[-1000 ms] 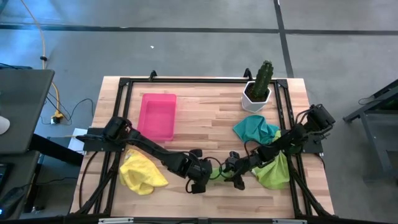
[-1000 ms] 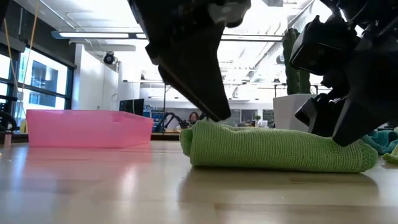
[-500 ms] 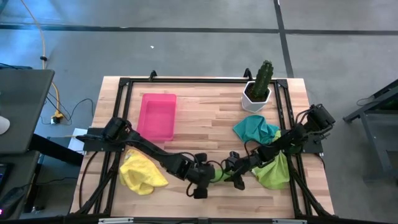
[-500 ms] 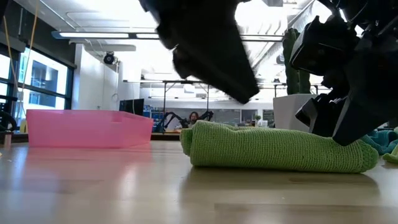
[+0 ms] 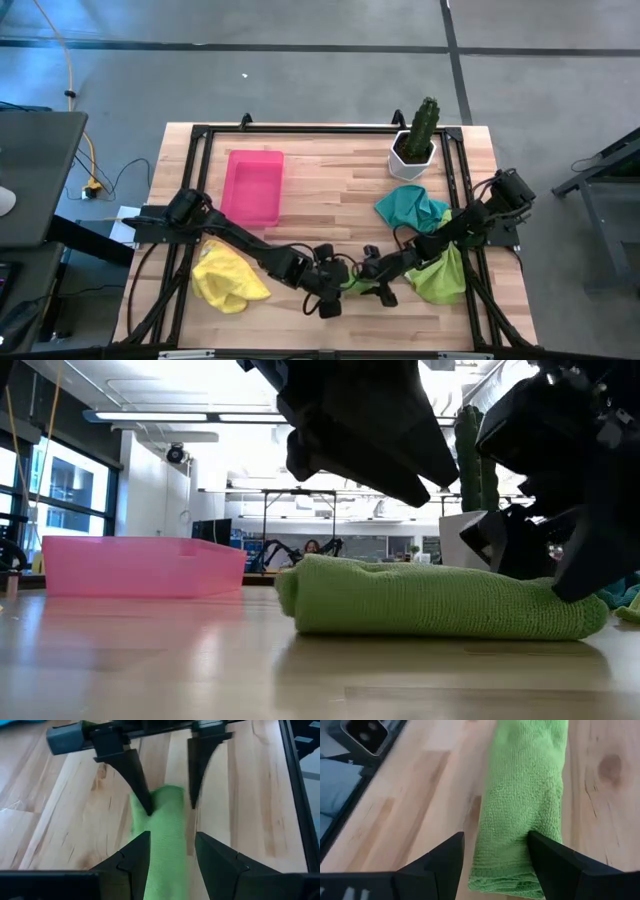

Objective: Roll microfiber towels into tight, uniform cylinder then place into a basket
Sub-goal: Roll the green microfiber cloth

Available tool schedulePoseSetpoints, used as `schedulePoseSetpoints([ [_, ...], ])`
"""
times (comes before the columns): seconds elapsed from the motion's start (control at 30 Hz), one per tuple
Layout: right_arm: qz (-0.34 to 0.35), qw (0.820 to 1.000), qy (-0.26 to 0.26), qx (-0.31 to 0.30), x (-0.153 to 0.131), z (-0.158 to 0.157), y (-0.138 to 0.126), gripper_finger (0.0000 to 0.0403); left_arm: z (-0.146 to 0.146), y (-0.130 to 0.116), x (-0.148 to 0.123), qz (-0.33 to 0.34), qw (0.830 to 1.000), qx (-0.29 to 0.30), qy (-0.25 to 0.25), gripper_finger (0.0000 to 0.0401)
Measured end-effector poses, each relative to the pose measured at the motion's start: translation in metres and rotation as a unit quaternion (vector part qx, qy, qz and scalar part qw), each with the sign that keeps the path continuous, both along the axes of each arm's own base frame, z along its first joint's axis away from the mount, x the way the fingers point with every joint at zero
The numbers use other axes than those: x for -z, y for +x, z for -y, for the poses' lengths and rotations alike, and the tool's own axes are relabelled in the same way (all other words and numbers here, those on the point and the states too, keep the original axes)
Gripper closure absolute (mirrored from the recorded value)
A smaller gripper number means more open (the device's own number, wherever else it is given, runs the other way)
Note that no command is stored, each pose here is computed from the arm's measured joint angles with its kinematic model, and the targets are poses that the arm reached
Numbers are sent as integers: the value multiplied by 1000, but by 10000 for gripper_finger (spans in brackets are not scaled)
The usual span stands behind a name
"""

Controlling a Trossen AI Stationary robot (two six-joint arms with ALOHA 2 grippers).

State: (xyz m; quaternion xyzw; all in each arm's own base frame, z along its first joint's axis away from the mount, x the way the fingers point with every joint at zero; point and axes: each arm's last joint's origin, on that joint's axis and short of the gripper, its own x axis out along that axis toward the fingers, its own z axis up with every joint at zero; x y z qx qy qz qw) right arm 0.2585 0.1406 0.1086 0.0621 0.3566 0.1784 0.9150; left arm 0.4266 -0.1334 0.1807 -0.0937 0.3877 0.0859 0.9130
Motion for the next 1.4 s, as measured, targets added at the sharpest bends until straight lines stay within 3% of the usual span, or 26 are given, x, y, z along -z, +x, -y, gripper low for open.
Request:
schedulePoseSetpoints([
  [0.27, 27, 999, -16, -16, -3, -1, 2, 190, 3, -1, 0, -2, 1000, 8, -13, 254],
  [0.4, 17, 988, -124, 93, 4, 12, 1, 190, 14, -4, 1, -9, 999, 37, -30, 254],
  [0.5, 11, 977, -166, 135, 7, 19, 0, 190, 22, -7, 1, -11, 998, 56, -27, 254],
  [0.77, 3, 977, -158, 139, 7, 27, 3, 190, 30, -11, 0, 1, 996, 68, 59, 254],
  [0.97, 3, 978, -158, 139, 7, 27, 4, 190, 23, -13, 5, 0, 993, 23, 116, 246],
  [1.27, 3, 978, -157, 139, 7, 27, 4, 190, -13, -12, 24, -46, 989, 30, 136, 140],
  [1.4, 4, 978, -156, 139, 7, 27, 4, 190, -29, -7, 27, -56, 985, 32, 158, 126],
])
